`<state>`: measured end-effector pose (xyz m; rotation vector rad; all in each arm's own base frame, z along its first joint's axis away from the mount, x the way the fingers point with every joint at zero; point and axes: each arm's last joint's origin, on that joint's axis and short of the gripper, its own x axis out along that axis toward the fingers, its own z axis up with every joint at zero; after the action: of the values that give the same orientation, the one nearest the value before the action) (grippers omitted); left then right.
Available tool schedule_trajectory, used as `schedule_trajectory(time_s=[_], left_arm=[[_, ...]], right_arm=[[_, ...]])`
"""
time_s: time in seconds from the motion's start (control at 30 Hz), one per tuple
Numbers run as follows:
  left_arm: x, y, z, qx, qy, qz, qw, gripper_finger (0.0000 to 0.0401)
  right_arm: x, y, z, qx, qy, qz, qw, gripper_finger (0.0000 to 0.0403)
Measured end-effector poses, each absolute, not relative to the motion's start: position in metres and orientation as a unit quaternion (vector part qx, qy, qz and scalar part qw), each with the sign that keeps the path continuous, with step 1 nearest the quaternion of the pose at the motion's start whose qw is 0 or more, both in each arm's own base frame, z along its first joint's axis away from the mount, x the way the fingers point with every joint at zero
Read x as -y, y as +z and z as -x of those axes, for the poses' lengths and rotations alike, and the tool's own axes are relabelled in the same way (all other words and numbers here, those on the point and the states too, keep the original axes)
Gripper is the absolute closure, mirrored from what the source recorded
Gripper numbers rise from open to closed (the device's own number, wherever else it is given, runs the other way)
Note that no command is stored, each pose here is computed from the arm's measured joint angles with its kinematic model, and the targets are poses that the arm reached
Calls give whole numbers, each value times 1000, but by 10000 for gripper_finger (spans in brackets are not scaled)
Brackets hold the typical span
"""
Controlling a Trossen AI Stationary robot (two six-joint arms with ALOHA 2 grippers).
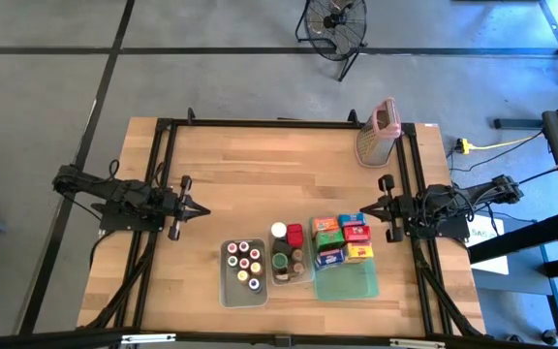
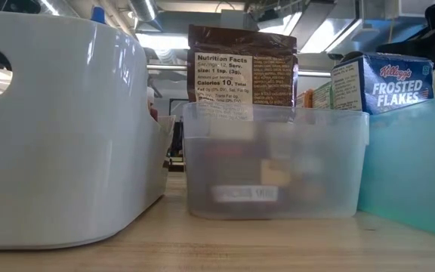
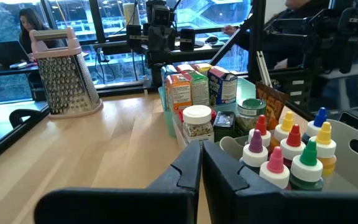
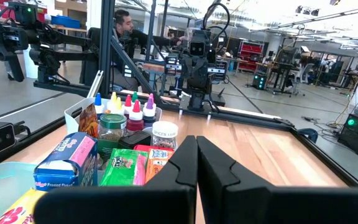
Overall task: Pick & Place Kitchen Items
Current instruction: Return to Home Position
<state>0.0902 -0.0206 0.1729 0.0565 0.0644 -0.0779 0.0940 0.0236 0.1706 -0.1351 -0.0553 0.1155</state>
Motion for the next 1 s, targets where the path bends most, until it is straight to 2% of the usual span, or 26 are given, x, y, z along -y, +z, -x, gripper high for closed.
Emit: schedule_trajectory(time_s=[1.0], left_arm=[[21, 173, -90, -32, -39, -28, 998, 395]], right_arm=[[-24, 171, -94, 28, 57, 67, 996, 400]])
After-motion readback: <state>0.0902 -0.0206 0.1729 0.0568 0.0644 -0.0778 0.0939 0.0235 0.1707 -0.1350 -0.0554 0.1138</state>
